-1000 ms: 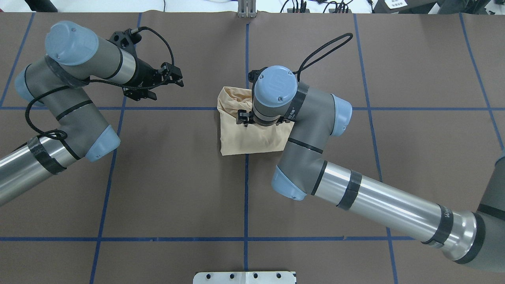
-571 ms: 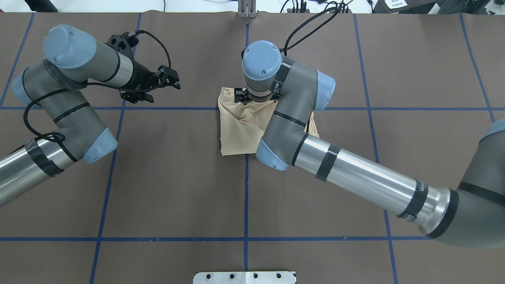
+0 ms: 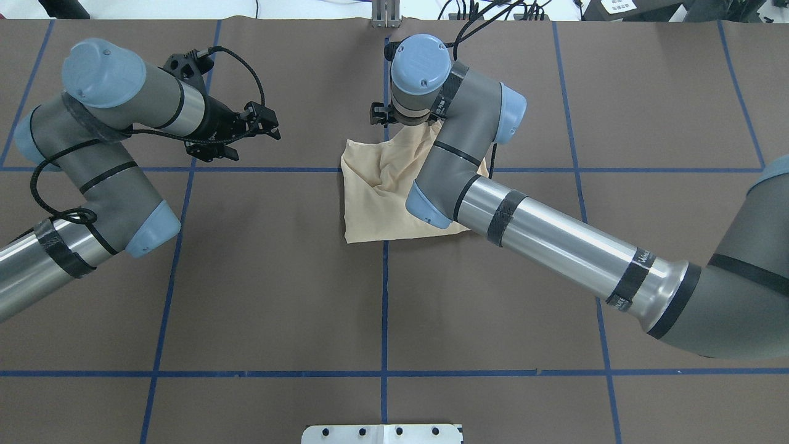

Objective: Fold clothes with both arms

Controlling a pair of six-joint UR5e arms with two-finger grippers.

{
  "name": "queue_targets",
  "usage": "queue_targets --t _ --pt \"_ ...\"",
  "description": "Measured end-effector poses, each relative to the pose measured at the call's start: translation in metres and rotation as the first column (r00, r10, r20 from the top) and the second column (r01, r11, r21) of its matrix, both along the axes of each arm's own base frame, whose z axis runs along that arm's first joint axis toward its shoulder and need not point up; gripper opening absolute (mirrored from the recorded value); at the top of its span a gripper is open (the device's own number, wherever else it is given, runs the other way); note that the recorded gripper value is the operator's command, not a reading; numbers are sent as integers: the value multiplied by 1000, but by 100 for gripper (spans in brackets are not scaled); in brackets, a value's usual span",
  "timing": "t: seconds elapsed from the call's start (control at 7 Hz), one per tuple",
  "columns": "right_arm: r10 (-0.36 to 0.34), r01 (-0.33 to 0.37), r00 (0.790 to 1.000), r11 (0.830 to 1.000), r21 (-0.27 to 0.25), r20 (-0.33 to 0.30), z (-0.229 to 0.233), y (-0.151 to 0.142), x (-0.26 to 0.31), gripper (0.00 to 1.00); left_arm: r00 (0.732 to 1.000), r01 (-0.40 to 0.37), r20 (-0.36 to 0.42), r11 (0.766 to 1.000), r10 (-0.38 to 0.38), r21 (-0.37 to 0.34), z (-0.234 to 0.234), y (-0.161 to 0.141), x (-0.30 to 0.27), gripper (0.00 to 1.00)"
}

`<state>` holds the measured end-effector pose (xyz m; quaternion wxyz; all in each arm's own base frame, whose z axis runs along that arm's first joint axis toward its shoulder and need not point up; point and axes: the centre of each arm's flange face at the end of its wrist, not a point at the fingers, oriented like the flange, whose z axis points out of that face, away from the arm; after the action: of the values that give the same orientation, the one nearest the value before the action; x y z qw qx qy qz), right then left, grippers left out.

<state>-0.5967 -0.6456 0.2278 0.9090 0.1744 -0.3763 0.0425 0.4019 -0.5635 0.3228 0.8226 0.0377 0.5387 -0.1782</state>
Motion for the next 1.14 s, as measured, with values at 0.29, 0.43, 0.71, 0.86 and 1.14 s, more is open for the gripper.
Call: queue_targets --t 0.29,0.43,0.71,0.86,1.14 --pt "-30 30 999 999 26 17 -12 -6 10 99 1000 7 1 1000 -7 10 -2 -4 -9 100" --pt "-70 69 997 997 24 37 -26 3 12 99 1000 4 6 1000 -4 20 1 -7 -14 100" --pt "-149 150 988 989 -13 40 -51 41 1 99 1000 -10 19 999 10 35 9 -9 -20 100" --pt "-170 171 985 985 -21 28 -50 52 -8 99 1000 -14 28 999 13 41 14 -10 -22 100" --pt "-170 169 985 986 -8 -26 -36 49 -18 99 999 -16 38 999 14 40 21 -10 -24 100"
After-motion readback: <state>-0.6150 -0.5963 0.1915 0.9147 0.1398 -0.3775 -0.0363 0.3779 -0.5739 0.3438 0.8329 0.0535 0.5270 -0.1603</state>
